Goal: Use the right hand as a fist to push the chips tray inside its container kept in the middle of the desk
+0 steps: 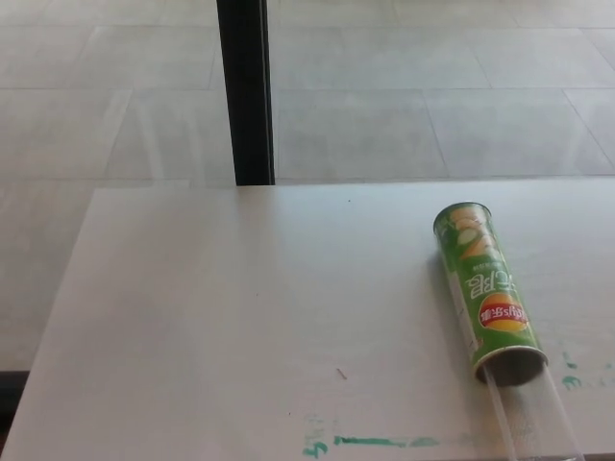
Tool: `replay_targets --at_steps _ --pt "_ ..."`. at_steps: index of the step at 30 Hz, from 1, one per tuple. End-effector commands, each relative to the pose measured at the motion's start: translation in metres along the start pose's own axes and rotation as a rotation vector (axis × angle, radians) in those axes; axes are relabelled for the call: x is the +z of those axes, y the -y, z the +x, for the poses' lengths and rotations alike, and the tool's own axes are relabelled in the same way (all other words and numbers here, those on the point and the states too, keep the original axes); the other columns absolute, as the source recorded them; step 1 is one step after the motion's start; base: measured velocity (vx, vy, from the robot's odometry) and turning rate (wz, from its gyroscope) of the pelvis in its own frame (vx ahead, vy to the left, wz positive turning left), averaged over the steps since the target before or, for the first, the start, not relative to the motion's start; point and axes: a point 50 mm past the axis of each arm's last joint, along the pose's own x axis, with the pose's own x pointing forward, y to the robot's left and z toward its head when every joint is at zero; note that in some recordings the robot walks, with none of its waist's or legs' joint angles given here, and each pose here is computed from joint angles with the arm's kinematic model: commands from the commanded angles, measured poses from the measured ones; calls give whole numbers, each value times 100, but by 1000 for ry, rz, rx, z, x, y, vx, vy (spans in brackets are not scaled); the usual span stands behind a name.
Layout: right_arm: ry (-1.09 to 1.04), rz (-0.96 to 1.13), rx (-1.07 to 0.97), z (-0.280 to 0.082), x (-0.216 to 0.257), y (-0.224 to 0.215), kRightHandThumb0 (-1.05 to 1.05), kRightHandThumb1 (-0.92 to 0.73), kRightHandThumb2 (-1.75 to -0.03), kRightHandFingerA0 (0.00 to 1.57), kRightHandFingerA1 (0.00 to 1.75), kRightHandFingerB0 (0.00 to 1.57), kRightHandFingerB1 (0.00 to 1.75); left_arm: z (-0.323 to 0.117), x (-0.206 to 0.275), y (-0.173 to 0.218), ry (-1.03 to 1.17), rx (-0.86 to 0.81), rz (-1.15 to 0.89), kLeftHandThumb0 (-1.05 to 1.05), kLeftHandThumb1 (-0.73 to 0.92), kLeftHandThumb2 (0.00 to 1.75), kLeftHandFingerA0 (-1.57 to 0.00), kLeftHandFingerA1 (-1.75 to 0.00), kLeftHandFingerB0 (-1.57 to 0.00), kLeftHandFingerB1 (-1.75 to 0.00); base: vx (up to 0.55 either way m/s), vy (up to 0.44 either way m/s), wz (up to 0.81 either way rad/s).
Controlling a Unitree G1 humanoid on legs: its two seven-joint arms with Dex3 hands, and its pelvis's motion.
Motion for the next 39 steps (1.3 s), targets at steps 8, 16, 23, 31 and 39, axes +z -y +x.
replay_targets --at_steps 8,16,23,31,39 --pt "453 318 -152 -2 112 36 -56 -76 -64 72 64 47 41 0 3 -3 31 -17 -38 -69 86 65 -59 -61 -44 -46 0 0 0" --pt "651 425 -171 -34 166 51 -49 -78 -63 69 58 36 40 0 0 -2 12 -5 -76 -67 85 65 -58 -59 -45 -46 0 0 0" --pt "721 442 -225 -62 191 60 -54 -79 -62 72 58 38 42 -1 -1 -4 15 -5 -61 -68 86 65 -57 -59 -47 -47 0 0 0" --pt "906 449 -97 -96 213 51 -52 -77 -63 69 59 48 46 -1 0 -4 12 -6 -55 -68 86 65 -58 -60 -43 -46 0 0 0" --pt "1047 294 178 -132 224 15 -54 -80 -64 65 56 43 43 -1 0 -6 15 -1 -55 -68 86 65 -57 -58 -46 -46 0 0 0"
